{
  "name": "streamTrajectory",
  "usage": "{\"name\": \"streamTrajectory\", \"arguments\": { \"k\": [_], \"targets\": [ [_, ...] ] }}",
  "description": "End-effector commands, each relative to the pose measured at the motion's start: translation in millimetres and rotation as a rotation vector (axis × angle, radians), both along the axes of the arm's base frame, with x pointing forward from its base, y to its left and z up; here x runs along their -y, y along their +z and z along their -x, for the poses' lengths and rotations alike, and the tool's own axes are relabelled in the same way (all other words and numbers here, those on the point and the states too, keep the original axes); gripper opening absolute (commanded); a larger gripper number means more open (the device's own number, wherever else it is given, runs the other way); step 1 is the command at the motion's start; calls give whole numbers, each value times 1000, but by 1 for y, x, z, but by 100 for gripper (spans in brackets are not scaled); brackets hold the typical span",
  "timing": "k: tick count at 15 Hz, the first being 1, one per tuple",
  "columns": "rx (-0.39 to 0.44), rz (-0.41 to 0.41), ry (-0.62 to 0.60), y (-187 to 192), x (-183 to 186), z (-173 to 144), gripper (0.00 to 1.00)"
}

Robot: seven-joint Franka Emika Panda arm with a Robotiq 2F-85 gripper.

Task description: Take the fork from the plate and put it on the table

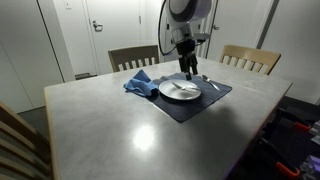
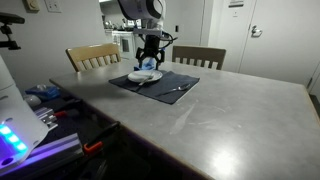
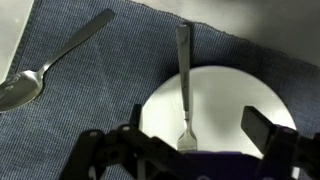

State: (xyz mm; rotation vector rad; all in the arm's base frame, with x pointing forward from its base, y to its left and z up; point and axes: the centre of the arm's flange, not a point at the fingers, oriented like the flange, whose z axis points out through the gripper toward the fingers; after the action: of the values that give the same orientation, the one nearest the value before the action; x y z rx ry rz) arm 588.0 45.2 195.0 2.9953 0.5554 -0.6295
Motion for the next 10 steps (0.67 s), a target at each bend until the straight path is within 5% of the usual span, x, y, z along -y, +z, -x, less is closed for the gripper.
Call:
{"name": "streamTrajectory", "arguments": {
  "k": [1, 10],
  "targets": [
    [32, 27, 75, -16, -4, 18, 99],
    [34, 70, 206, -26, -32, 17, 100]
  ]
}}
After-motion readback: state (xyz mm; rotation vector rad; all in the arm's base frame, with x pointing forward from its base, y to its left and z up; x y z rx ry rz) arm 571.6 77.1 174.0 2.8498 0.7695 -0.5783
